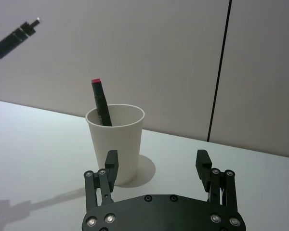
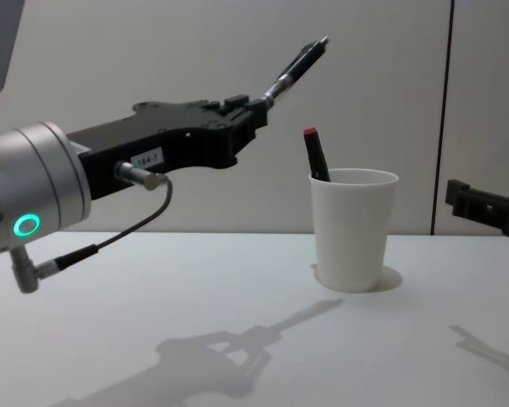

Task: Place the pen into the pen holder.

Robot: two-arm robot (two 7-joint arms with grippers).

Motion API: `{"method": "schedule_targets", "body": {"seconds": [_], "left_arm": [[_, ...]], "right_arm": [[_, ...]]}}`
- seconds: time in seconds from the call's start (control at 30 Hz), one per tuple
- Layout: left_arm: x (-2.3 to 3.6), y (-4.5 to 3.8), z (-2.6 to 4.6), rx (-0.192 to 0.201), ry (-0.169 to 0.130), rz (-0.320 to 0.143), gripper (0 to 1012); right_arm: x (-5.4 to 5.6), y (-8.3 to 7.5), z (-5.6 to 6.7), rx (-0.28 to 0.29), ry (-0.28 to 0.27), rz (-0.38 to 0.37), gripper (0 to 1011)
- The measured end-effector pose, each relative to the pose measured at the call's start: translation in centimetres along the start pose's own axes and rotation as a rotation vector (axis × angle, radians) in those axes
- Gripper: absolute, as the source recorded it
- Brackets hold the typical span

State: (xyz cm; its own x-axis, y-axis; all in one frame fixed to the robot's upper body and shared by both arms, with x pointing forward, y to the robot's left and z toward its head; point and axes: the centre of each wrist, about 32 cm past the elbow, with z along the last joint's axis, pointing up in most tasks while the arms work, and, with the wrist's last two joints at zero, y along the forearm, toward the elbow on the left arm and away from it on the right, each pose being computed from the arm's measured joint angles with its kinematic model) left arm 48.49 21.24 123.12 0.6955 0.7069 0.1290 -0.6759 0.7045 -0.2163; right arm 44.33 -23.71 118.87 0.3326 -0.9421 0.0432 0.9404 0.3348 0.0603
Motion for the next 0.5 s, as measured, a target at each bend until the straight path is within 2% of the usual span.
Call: {"method": "schedule_targets", "body": {"seconds": [0.13, 0.27, 0.47, 0.5], "left_arm": [[0.15, -0.36, -0.16, -0.040, 0.016, -0.065, 141], [0.28, -0.82, -0.34, -0.063, 0.030, -0.120, 141], [0.45, -1.68, -0.73, -0.077, 0.053, -0.196, 141], [0.52, -2.00, -0.88, -0.077, 0.061, -0.220, 141]], "right_arm": [[0.0, 0.0, 0.0, 0.000, 0.000, 0.000, 1001], [0.0, 0.0, 0.0, 0.000, 0.000, 0.000, 1001], [0.0, 0.0, 0.0, 0.000, 0.000, -0.001, 1001], [0.1, 0.0, 0.0, 0.001, 0.000, -0.001, 1001]]}}
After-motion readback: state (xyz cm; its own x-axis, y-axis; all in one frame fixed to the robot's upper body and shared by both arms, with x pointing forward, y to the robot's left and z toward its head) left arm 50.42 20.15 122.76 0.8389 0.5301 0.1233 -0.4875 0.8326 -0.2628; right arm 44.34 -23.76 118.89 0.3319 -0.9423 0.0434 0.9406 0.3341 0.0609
